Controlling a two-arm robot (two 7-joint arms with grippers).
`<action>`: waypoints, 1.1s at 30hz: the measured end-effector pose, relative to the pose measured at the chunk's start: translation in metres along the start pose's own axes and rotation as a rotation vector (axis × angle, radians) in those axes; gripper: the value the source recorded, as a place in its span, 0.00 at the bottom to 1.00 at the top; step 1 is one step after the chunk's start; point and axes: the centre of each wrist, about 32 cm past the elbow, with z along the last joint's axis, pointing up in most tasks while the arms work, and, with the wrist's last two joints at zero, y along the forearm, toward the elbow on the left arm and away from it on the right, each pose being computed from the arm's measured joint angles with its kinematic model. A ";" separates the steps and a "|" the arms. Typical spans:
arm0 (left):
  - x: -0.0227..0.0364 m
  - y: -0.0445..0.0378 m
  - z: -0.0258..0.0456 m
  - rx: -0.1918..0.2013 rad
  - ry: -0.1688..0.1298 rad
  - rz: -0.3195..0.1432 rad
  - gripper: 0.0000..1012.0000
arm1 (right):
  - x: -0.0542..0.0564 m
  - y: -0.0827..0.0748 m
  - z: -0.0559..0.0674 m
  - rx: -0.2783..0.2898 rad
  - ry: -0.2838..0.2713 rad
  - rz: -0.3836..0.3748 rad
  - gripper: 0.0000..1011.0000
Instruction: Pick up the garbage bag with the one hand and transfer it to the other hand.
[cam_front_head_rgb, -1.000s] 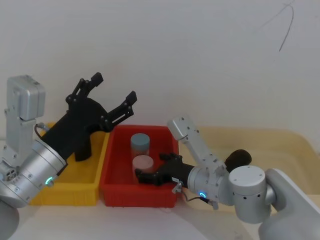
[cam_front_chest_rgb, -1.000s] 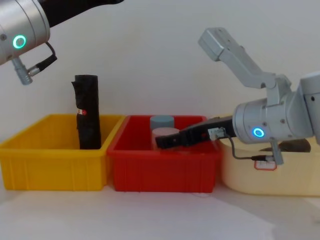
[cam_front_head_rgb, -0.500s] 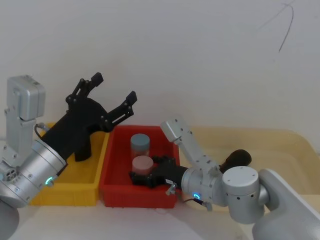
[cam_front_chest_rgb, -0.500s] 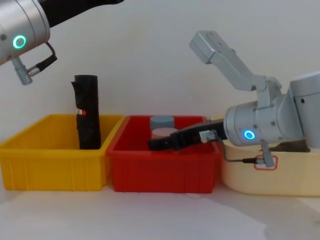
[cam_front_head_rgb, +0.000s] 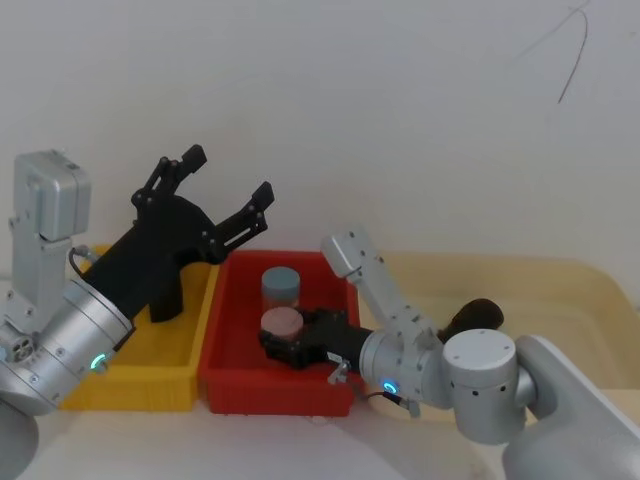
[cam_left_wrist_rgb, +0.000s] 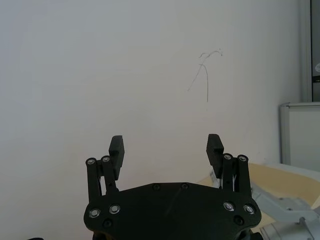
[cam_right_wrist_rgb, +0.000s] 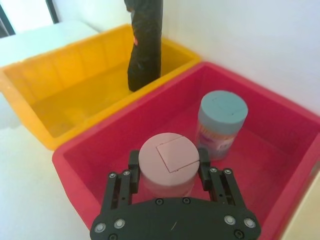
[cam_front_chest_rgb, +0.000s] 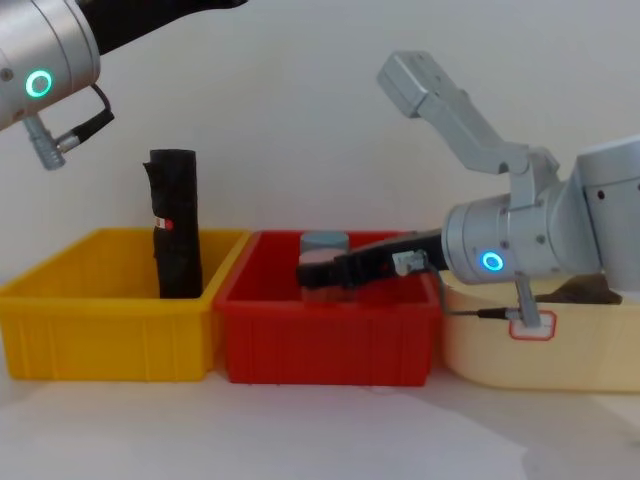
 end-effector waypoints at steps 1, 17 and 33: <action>0.0000 0.0000 0.0000 0.000 0.000 0.000 0.99 | 0.000 -0.001 0.001 0.004 0.000 -0.001 0.65; 0.0000 0.0000 0.0000 0.000 0.000 0.000 0.99 | 0.015 -0.035 0.022 0.132 0.011 -0.084 0.65; 0.0000 0.0000 0.0000 0.000 0.000 0.000 0.99 | 0.051 -0.096 0.011 0.174 0.043 -0.293 0.65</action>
